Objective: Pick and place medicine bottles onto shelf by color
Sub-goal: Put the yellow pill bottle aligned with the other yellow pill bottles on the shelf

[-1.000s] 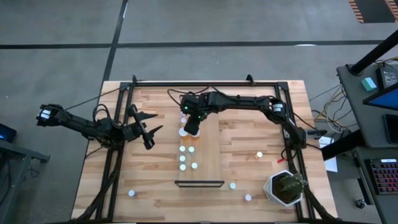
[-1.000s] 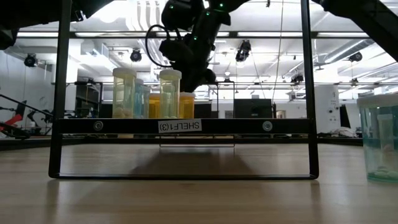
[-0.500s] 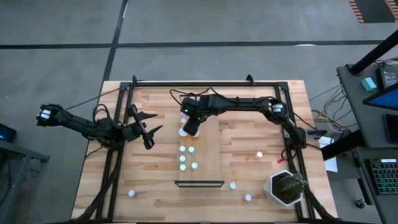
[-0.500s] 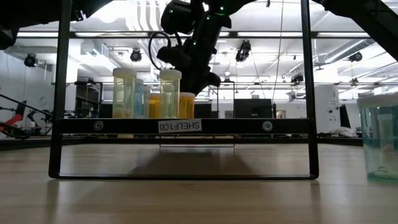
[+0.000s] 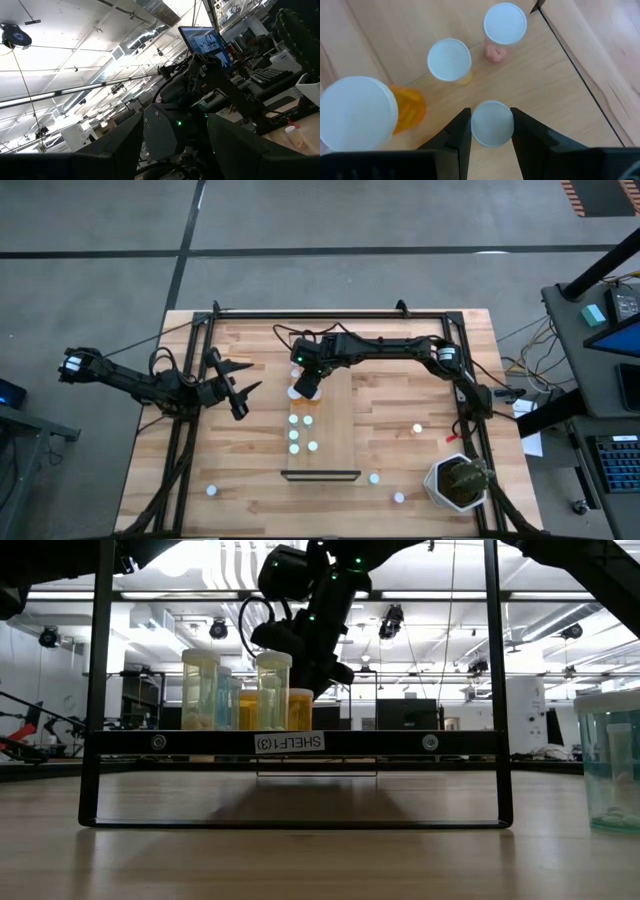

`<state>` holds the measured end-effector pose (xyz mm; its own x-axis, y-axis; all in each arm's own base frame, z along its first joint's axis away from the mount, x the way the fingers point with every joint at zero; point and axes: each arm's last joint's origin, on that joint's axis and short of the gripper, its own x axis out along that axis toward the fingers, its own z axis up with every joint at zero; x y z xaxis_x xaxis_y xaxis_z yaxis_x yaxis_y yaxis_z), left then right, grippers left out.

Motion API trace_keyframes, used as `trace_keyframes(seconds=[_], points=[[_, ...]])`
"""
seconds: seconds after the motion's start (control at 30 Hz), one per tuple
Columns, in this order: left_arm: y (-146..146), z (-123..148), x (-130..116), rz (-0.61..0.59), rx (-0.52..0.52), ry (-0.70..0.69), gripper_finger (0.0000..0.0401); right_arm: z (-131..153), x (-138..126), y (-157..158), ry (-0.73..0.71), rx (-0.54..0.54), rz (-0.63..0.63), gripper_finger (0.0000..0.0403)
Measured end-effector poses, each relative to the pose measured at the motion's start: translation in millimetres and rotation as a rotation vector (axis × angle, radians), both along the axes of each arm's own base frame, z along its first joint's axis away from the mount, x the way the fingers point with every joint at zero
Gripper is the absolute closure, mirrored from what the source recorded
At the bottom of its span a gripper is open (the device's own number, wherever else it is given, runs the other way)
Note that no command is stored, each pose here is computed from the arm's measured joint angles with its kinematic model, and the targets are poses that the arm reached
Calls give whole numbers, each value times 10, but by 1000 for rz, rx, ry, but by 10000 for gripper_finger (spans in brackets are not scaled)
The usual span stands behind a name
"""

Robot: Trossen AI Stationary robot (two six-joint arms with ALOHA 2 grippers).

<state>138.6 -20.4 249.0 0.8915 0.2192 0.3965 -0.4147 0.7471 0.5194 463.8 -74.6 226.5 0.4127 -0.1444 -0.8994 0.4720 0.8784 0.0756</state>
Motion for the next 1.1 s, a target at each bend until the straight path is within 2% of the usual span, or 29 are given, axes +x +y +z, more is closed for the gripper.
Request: trace_keyframes(seconds=[0.5, 0.8, 0.97, 1.1], points=[[0, 0, 0, 0, 0, 0, 196, 61, 4, -1, -9, -3, 3, 223], [0, 2, -1, -1, -1, -3, 196, 488, -92, 75, -65, -31, 54, 219], [-1, 10, -5, -10, -7, -14, 196, 702, -215, 181, -89, -75, 146, 244], [-2, 29, -2, -11, -10, -19, 196, 590, -309, 191, -30, -84, 187, 306]])
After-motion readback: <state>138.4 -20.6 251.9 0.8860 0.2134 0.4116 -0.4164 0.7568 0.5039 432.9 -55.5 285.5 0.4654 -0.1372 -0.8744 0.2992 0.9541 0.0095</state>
